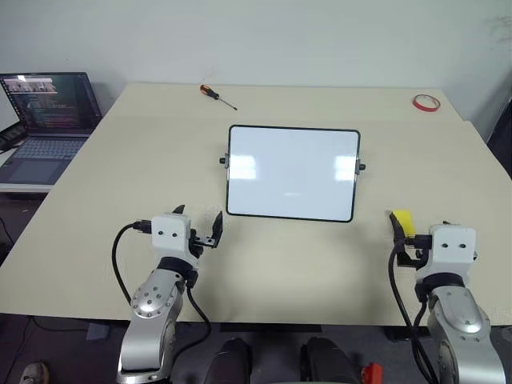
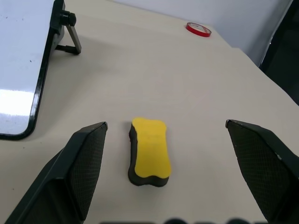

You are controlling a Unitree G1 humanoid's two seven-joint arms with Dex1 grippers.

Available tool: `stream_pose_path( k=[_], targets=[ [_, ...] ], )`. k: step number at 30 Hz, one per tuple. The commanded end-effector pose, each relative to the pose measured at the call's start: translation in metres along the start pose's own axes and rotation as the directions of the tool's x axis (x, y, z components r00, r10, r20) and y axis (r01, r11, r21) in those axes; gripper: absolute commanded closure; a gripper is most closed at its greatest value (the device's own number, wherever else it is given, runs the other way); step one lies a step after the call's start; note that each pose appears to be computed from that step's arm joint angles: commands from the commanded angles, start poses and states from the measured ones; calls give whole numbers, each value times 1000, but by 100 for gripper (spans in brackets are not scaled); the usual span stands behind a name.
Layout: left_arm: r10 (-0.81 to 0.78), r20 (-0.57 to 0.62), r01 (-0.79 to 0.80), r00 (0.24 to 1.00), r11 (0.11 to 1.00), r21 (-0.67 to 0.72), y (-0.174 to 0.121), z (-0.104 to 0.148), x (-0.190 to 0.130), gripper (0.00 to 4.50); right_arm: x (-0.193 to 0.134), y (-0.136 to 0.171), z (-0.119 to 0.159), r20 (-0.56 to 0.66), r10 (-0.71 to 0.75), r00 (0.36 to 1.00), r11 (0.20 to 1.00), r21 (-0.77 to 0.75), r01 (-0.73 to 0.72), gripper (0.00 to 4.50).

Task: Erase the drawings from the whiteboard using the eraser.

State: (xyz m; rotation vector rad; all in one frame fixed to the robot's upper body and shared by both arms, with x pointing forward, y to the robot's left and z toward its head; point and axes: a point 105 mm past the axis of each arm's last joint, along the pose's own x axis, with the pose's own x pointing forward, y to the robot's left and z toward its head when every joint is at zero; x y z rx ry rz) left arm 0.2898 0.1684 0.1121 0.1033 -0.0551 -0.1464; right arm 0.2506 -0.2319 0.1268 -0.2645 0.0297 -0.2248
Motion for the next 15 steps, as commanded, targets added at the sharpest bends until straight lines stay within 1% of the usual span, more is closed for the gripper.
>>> stream_pose_path(
  k=[1,4,8,11,13,15],
  targets=[
    [-2,86,0,996,1000,13,-5,22,3,0,-1,-10,9,57,-52,997,999,-13,53,5],
    [-13,99,12,995,1000,13,-11,26,6,0,-2,-19,6,40,-89,995,996,-9,89,5],
    [-12,91,11,996,1000,18,-11,23,5,0,-6,-24,4,26,-100,995,995,-26,101,5],
    [-27,69,26,997,1000,12,-11,17,3,0,-19,-23,0,-9,-113,994,993,-32,113,5],
    [-47,68,48,997,999,-7,-21,17,2,0,-26,-25,1,-16,-118,993,992,-40,117,5],
    [-63,77,64,995,998,-14,-29,21,4,0,-26,-28,5,-12,-120,993,992,-47,119,5]
  ],
)
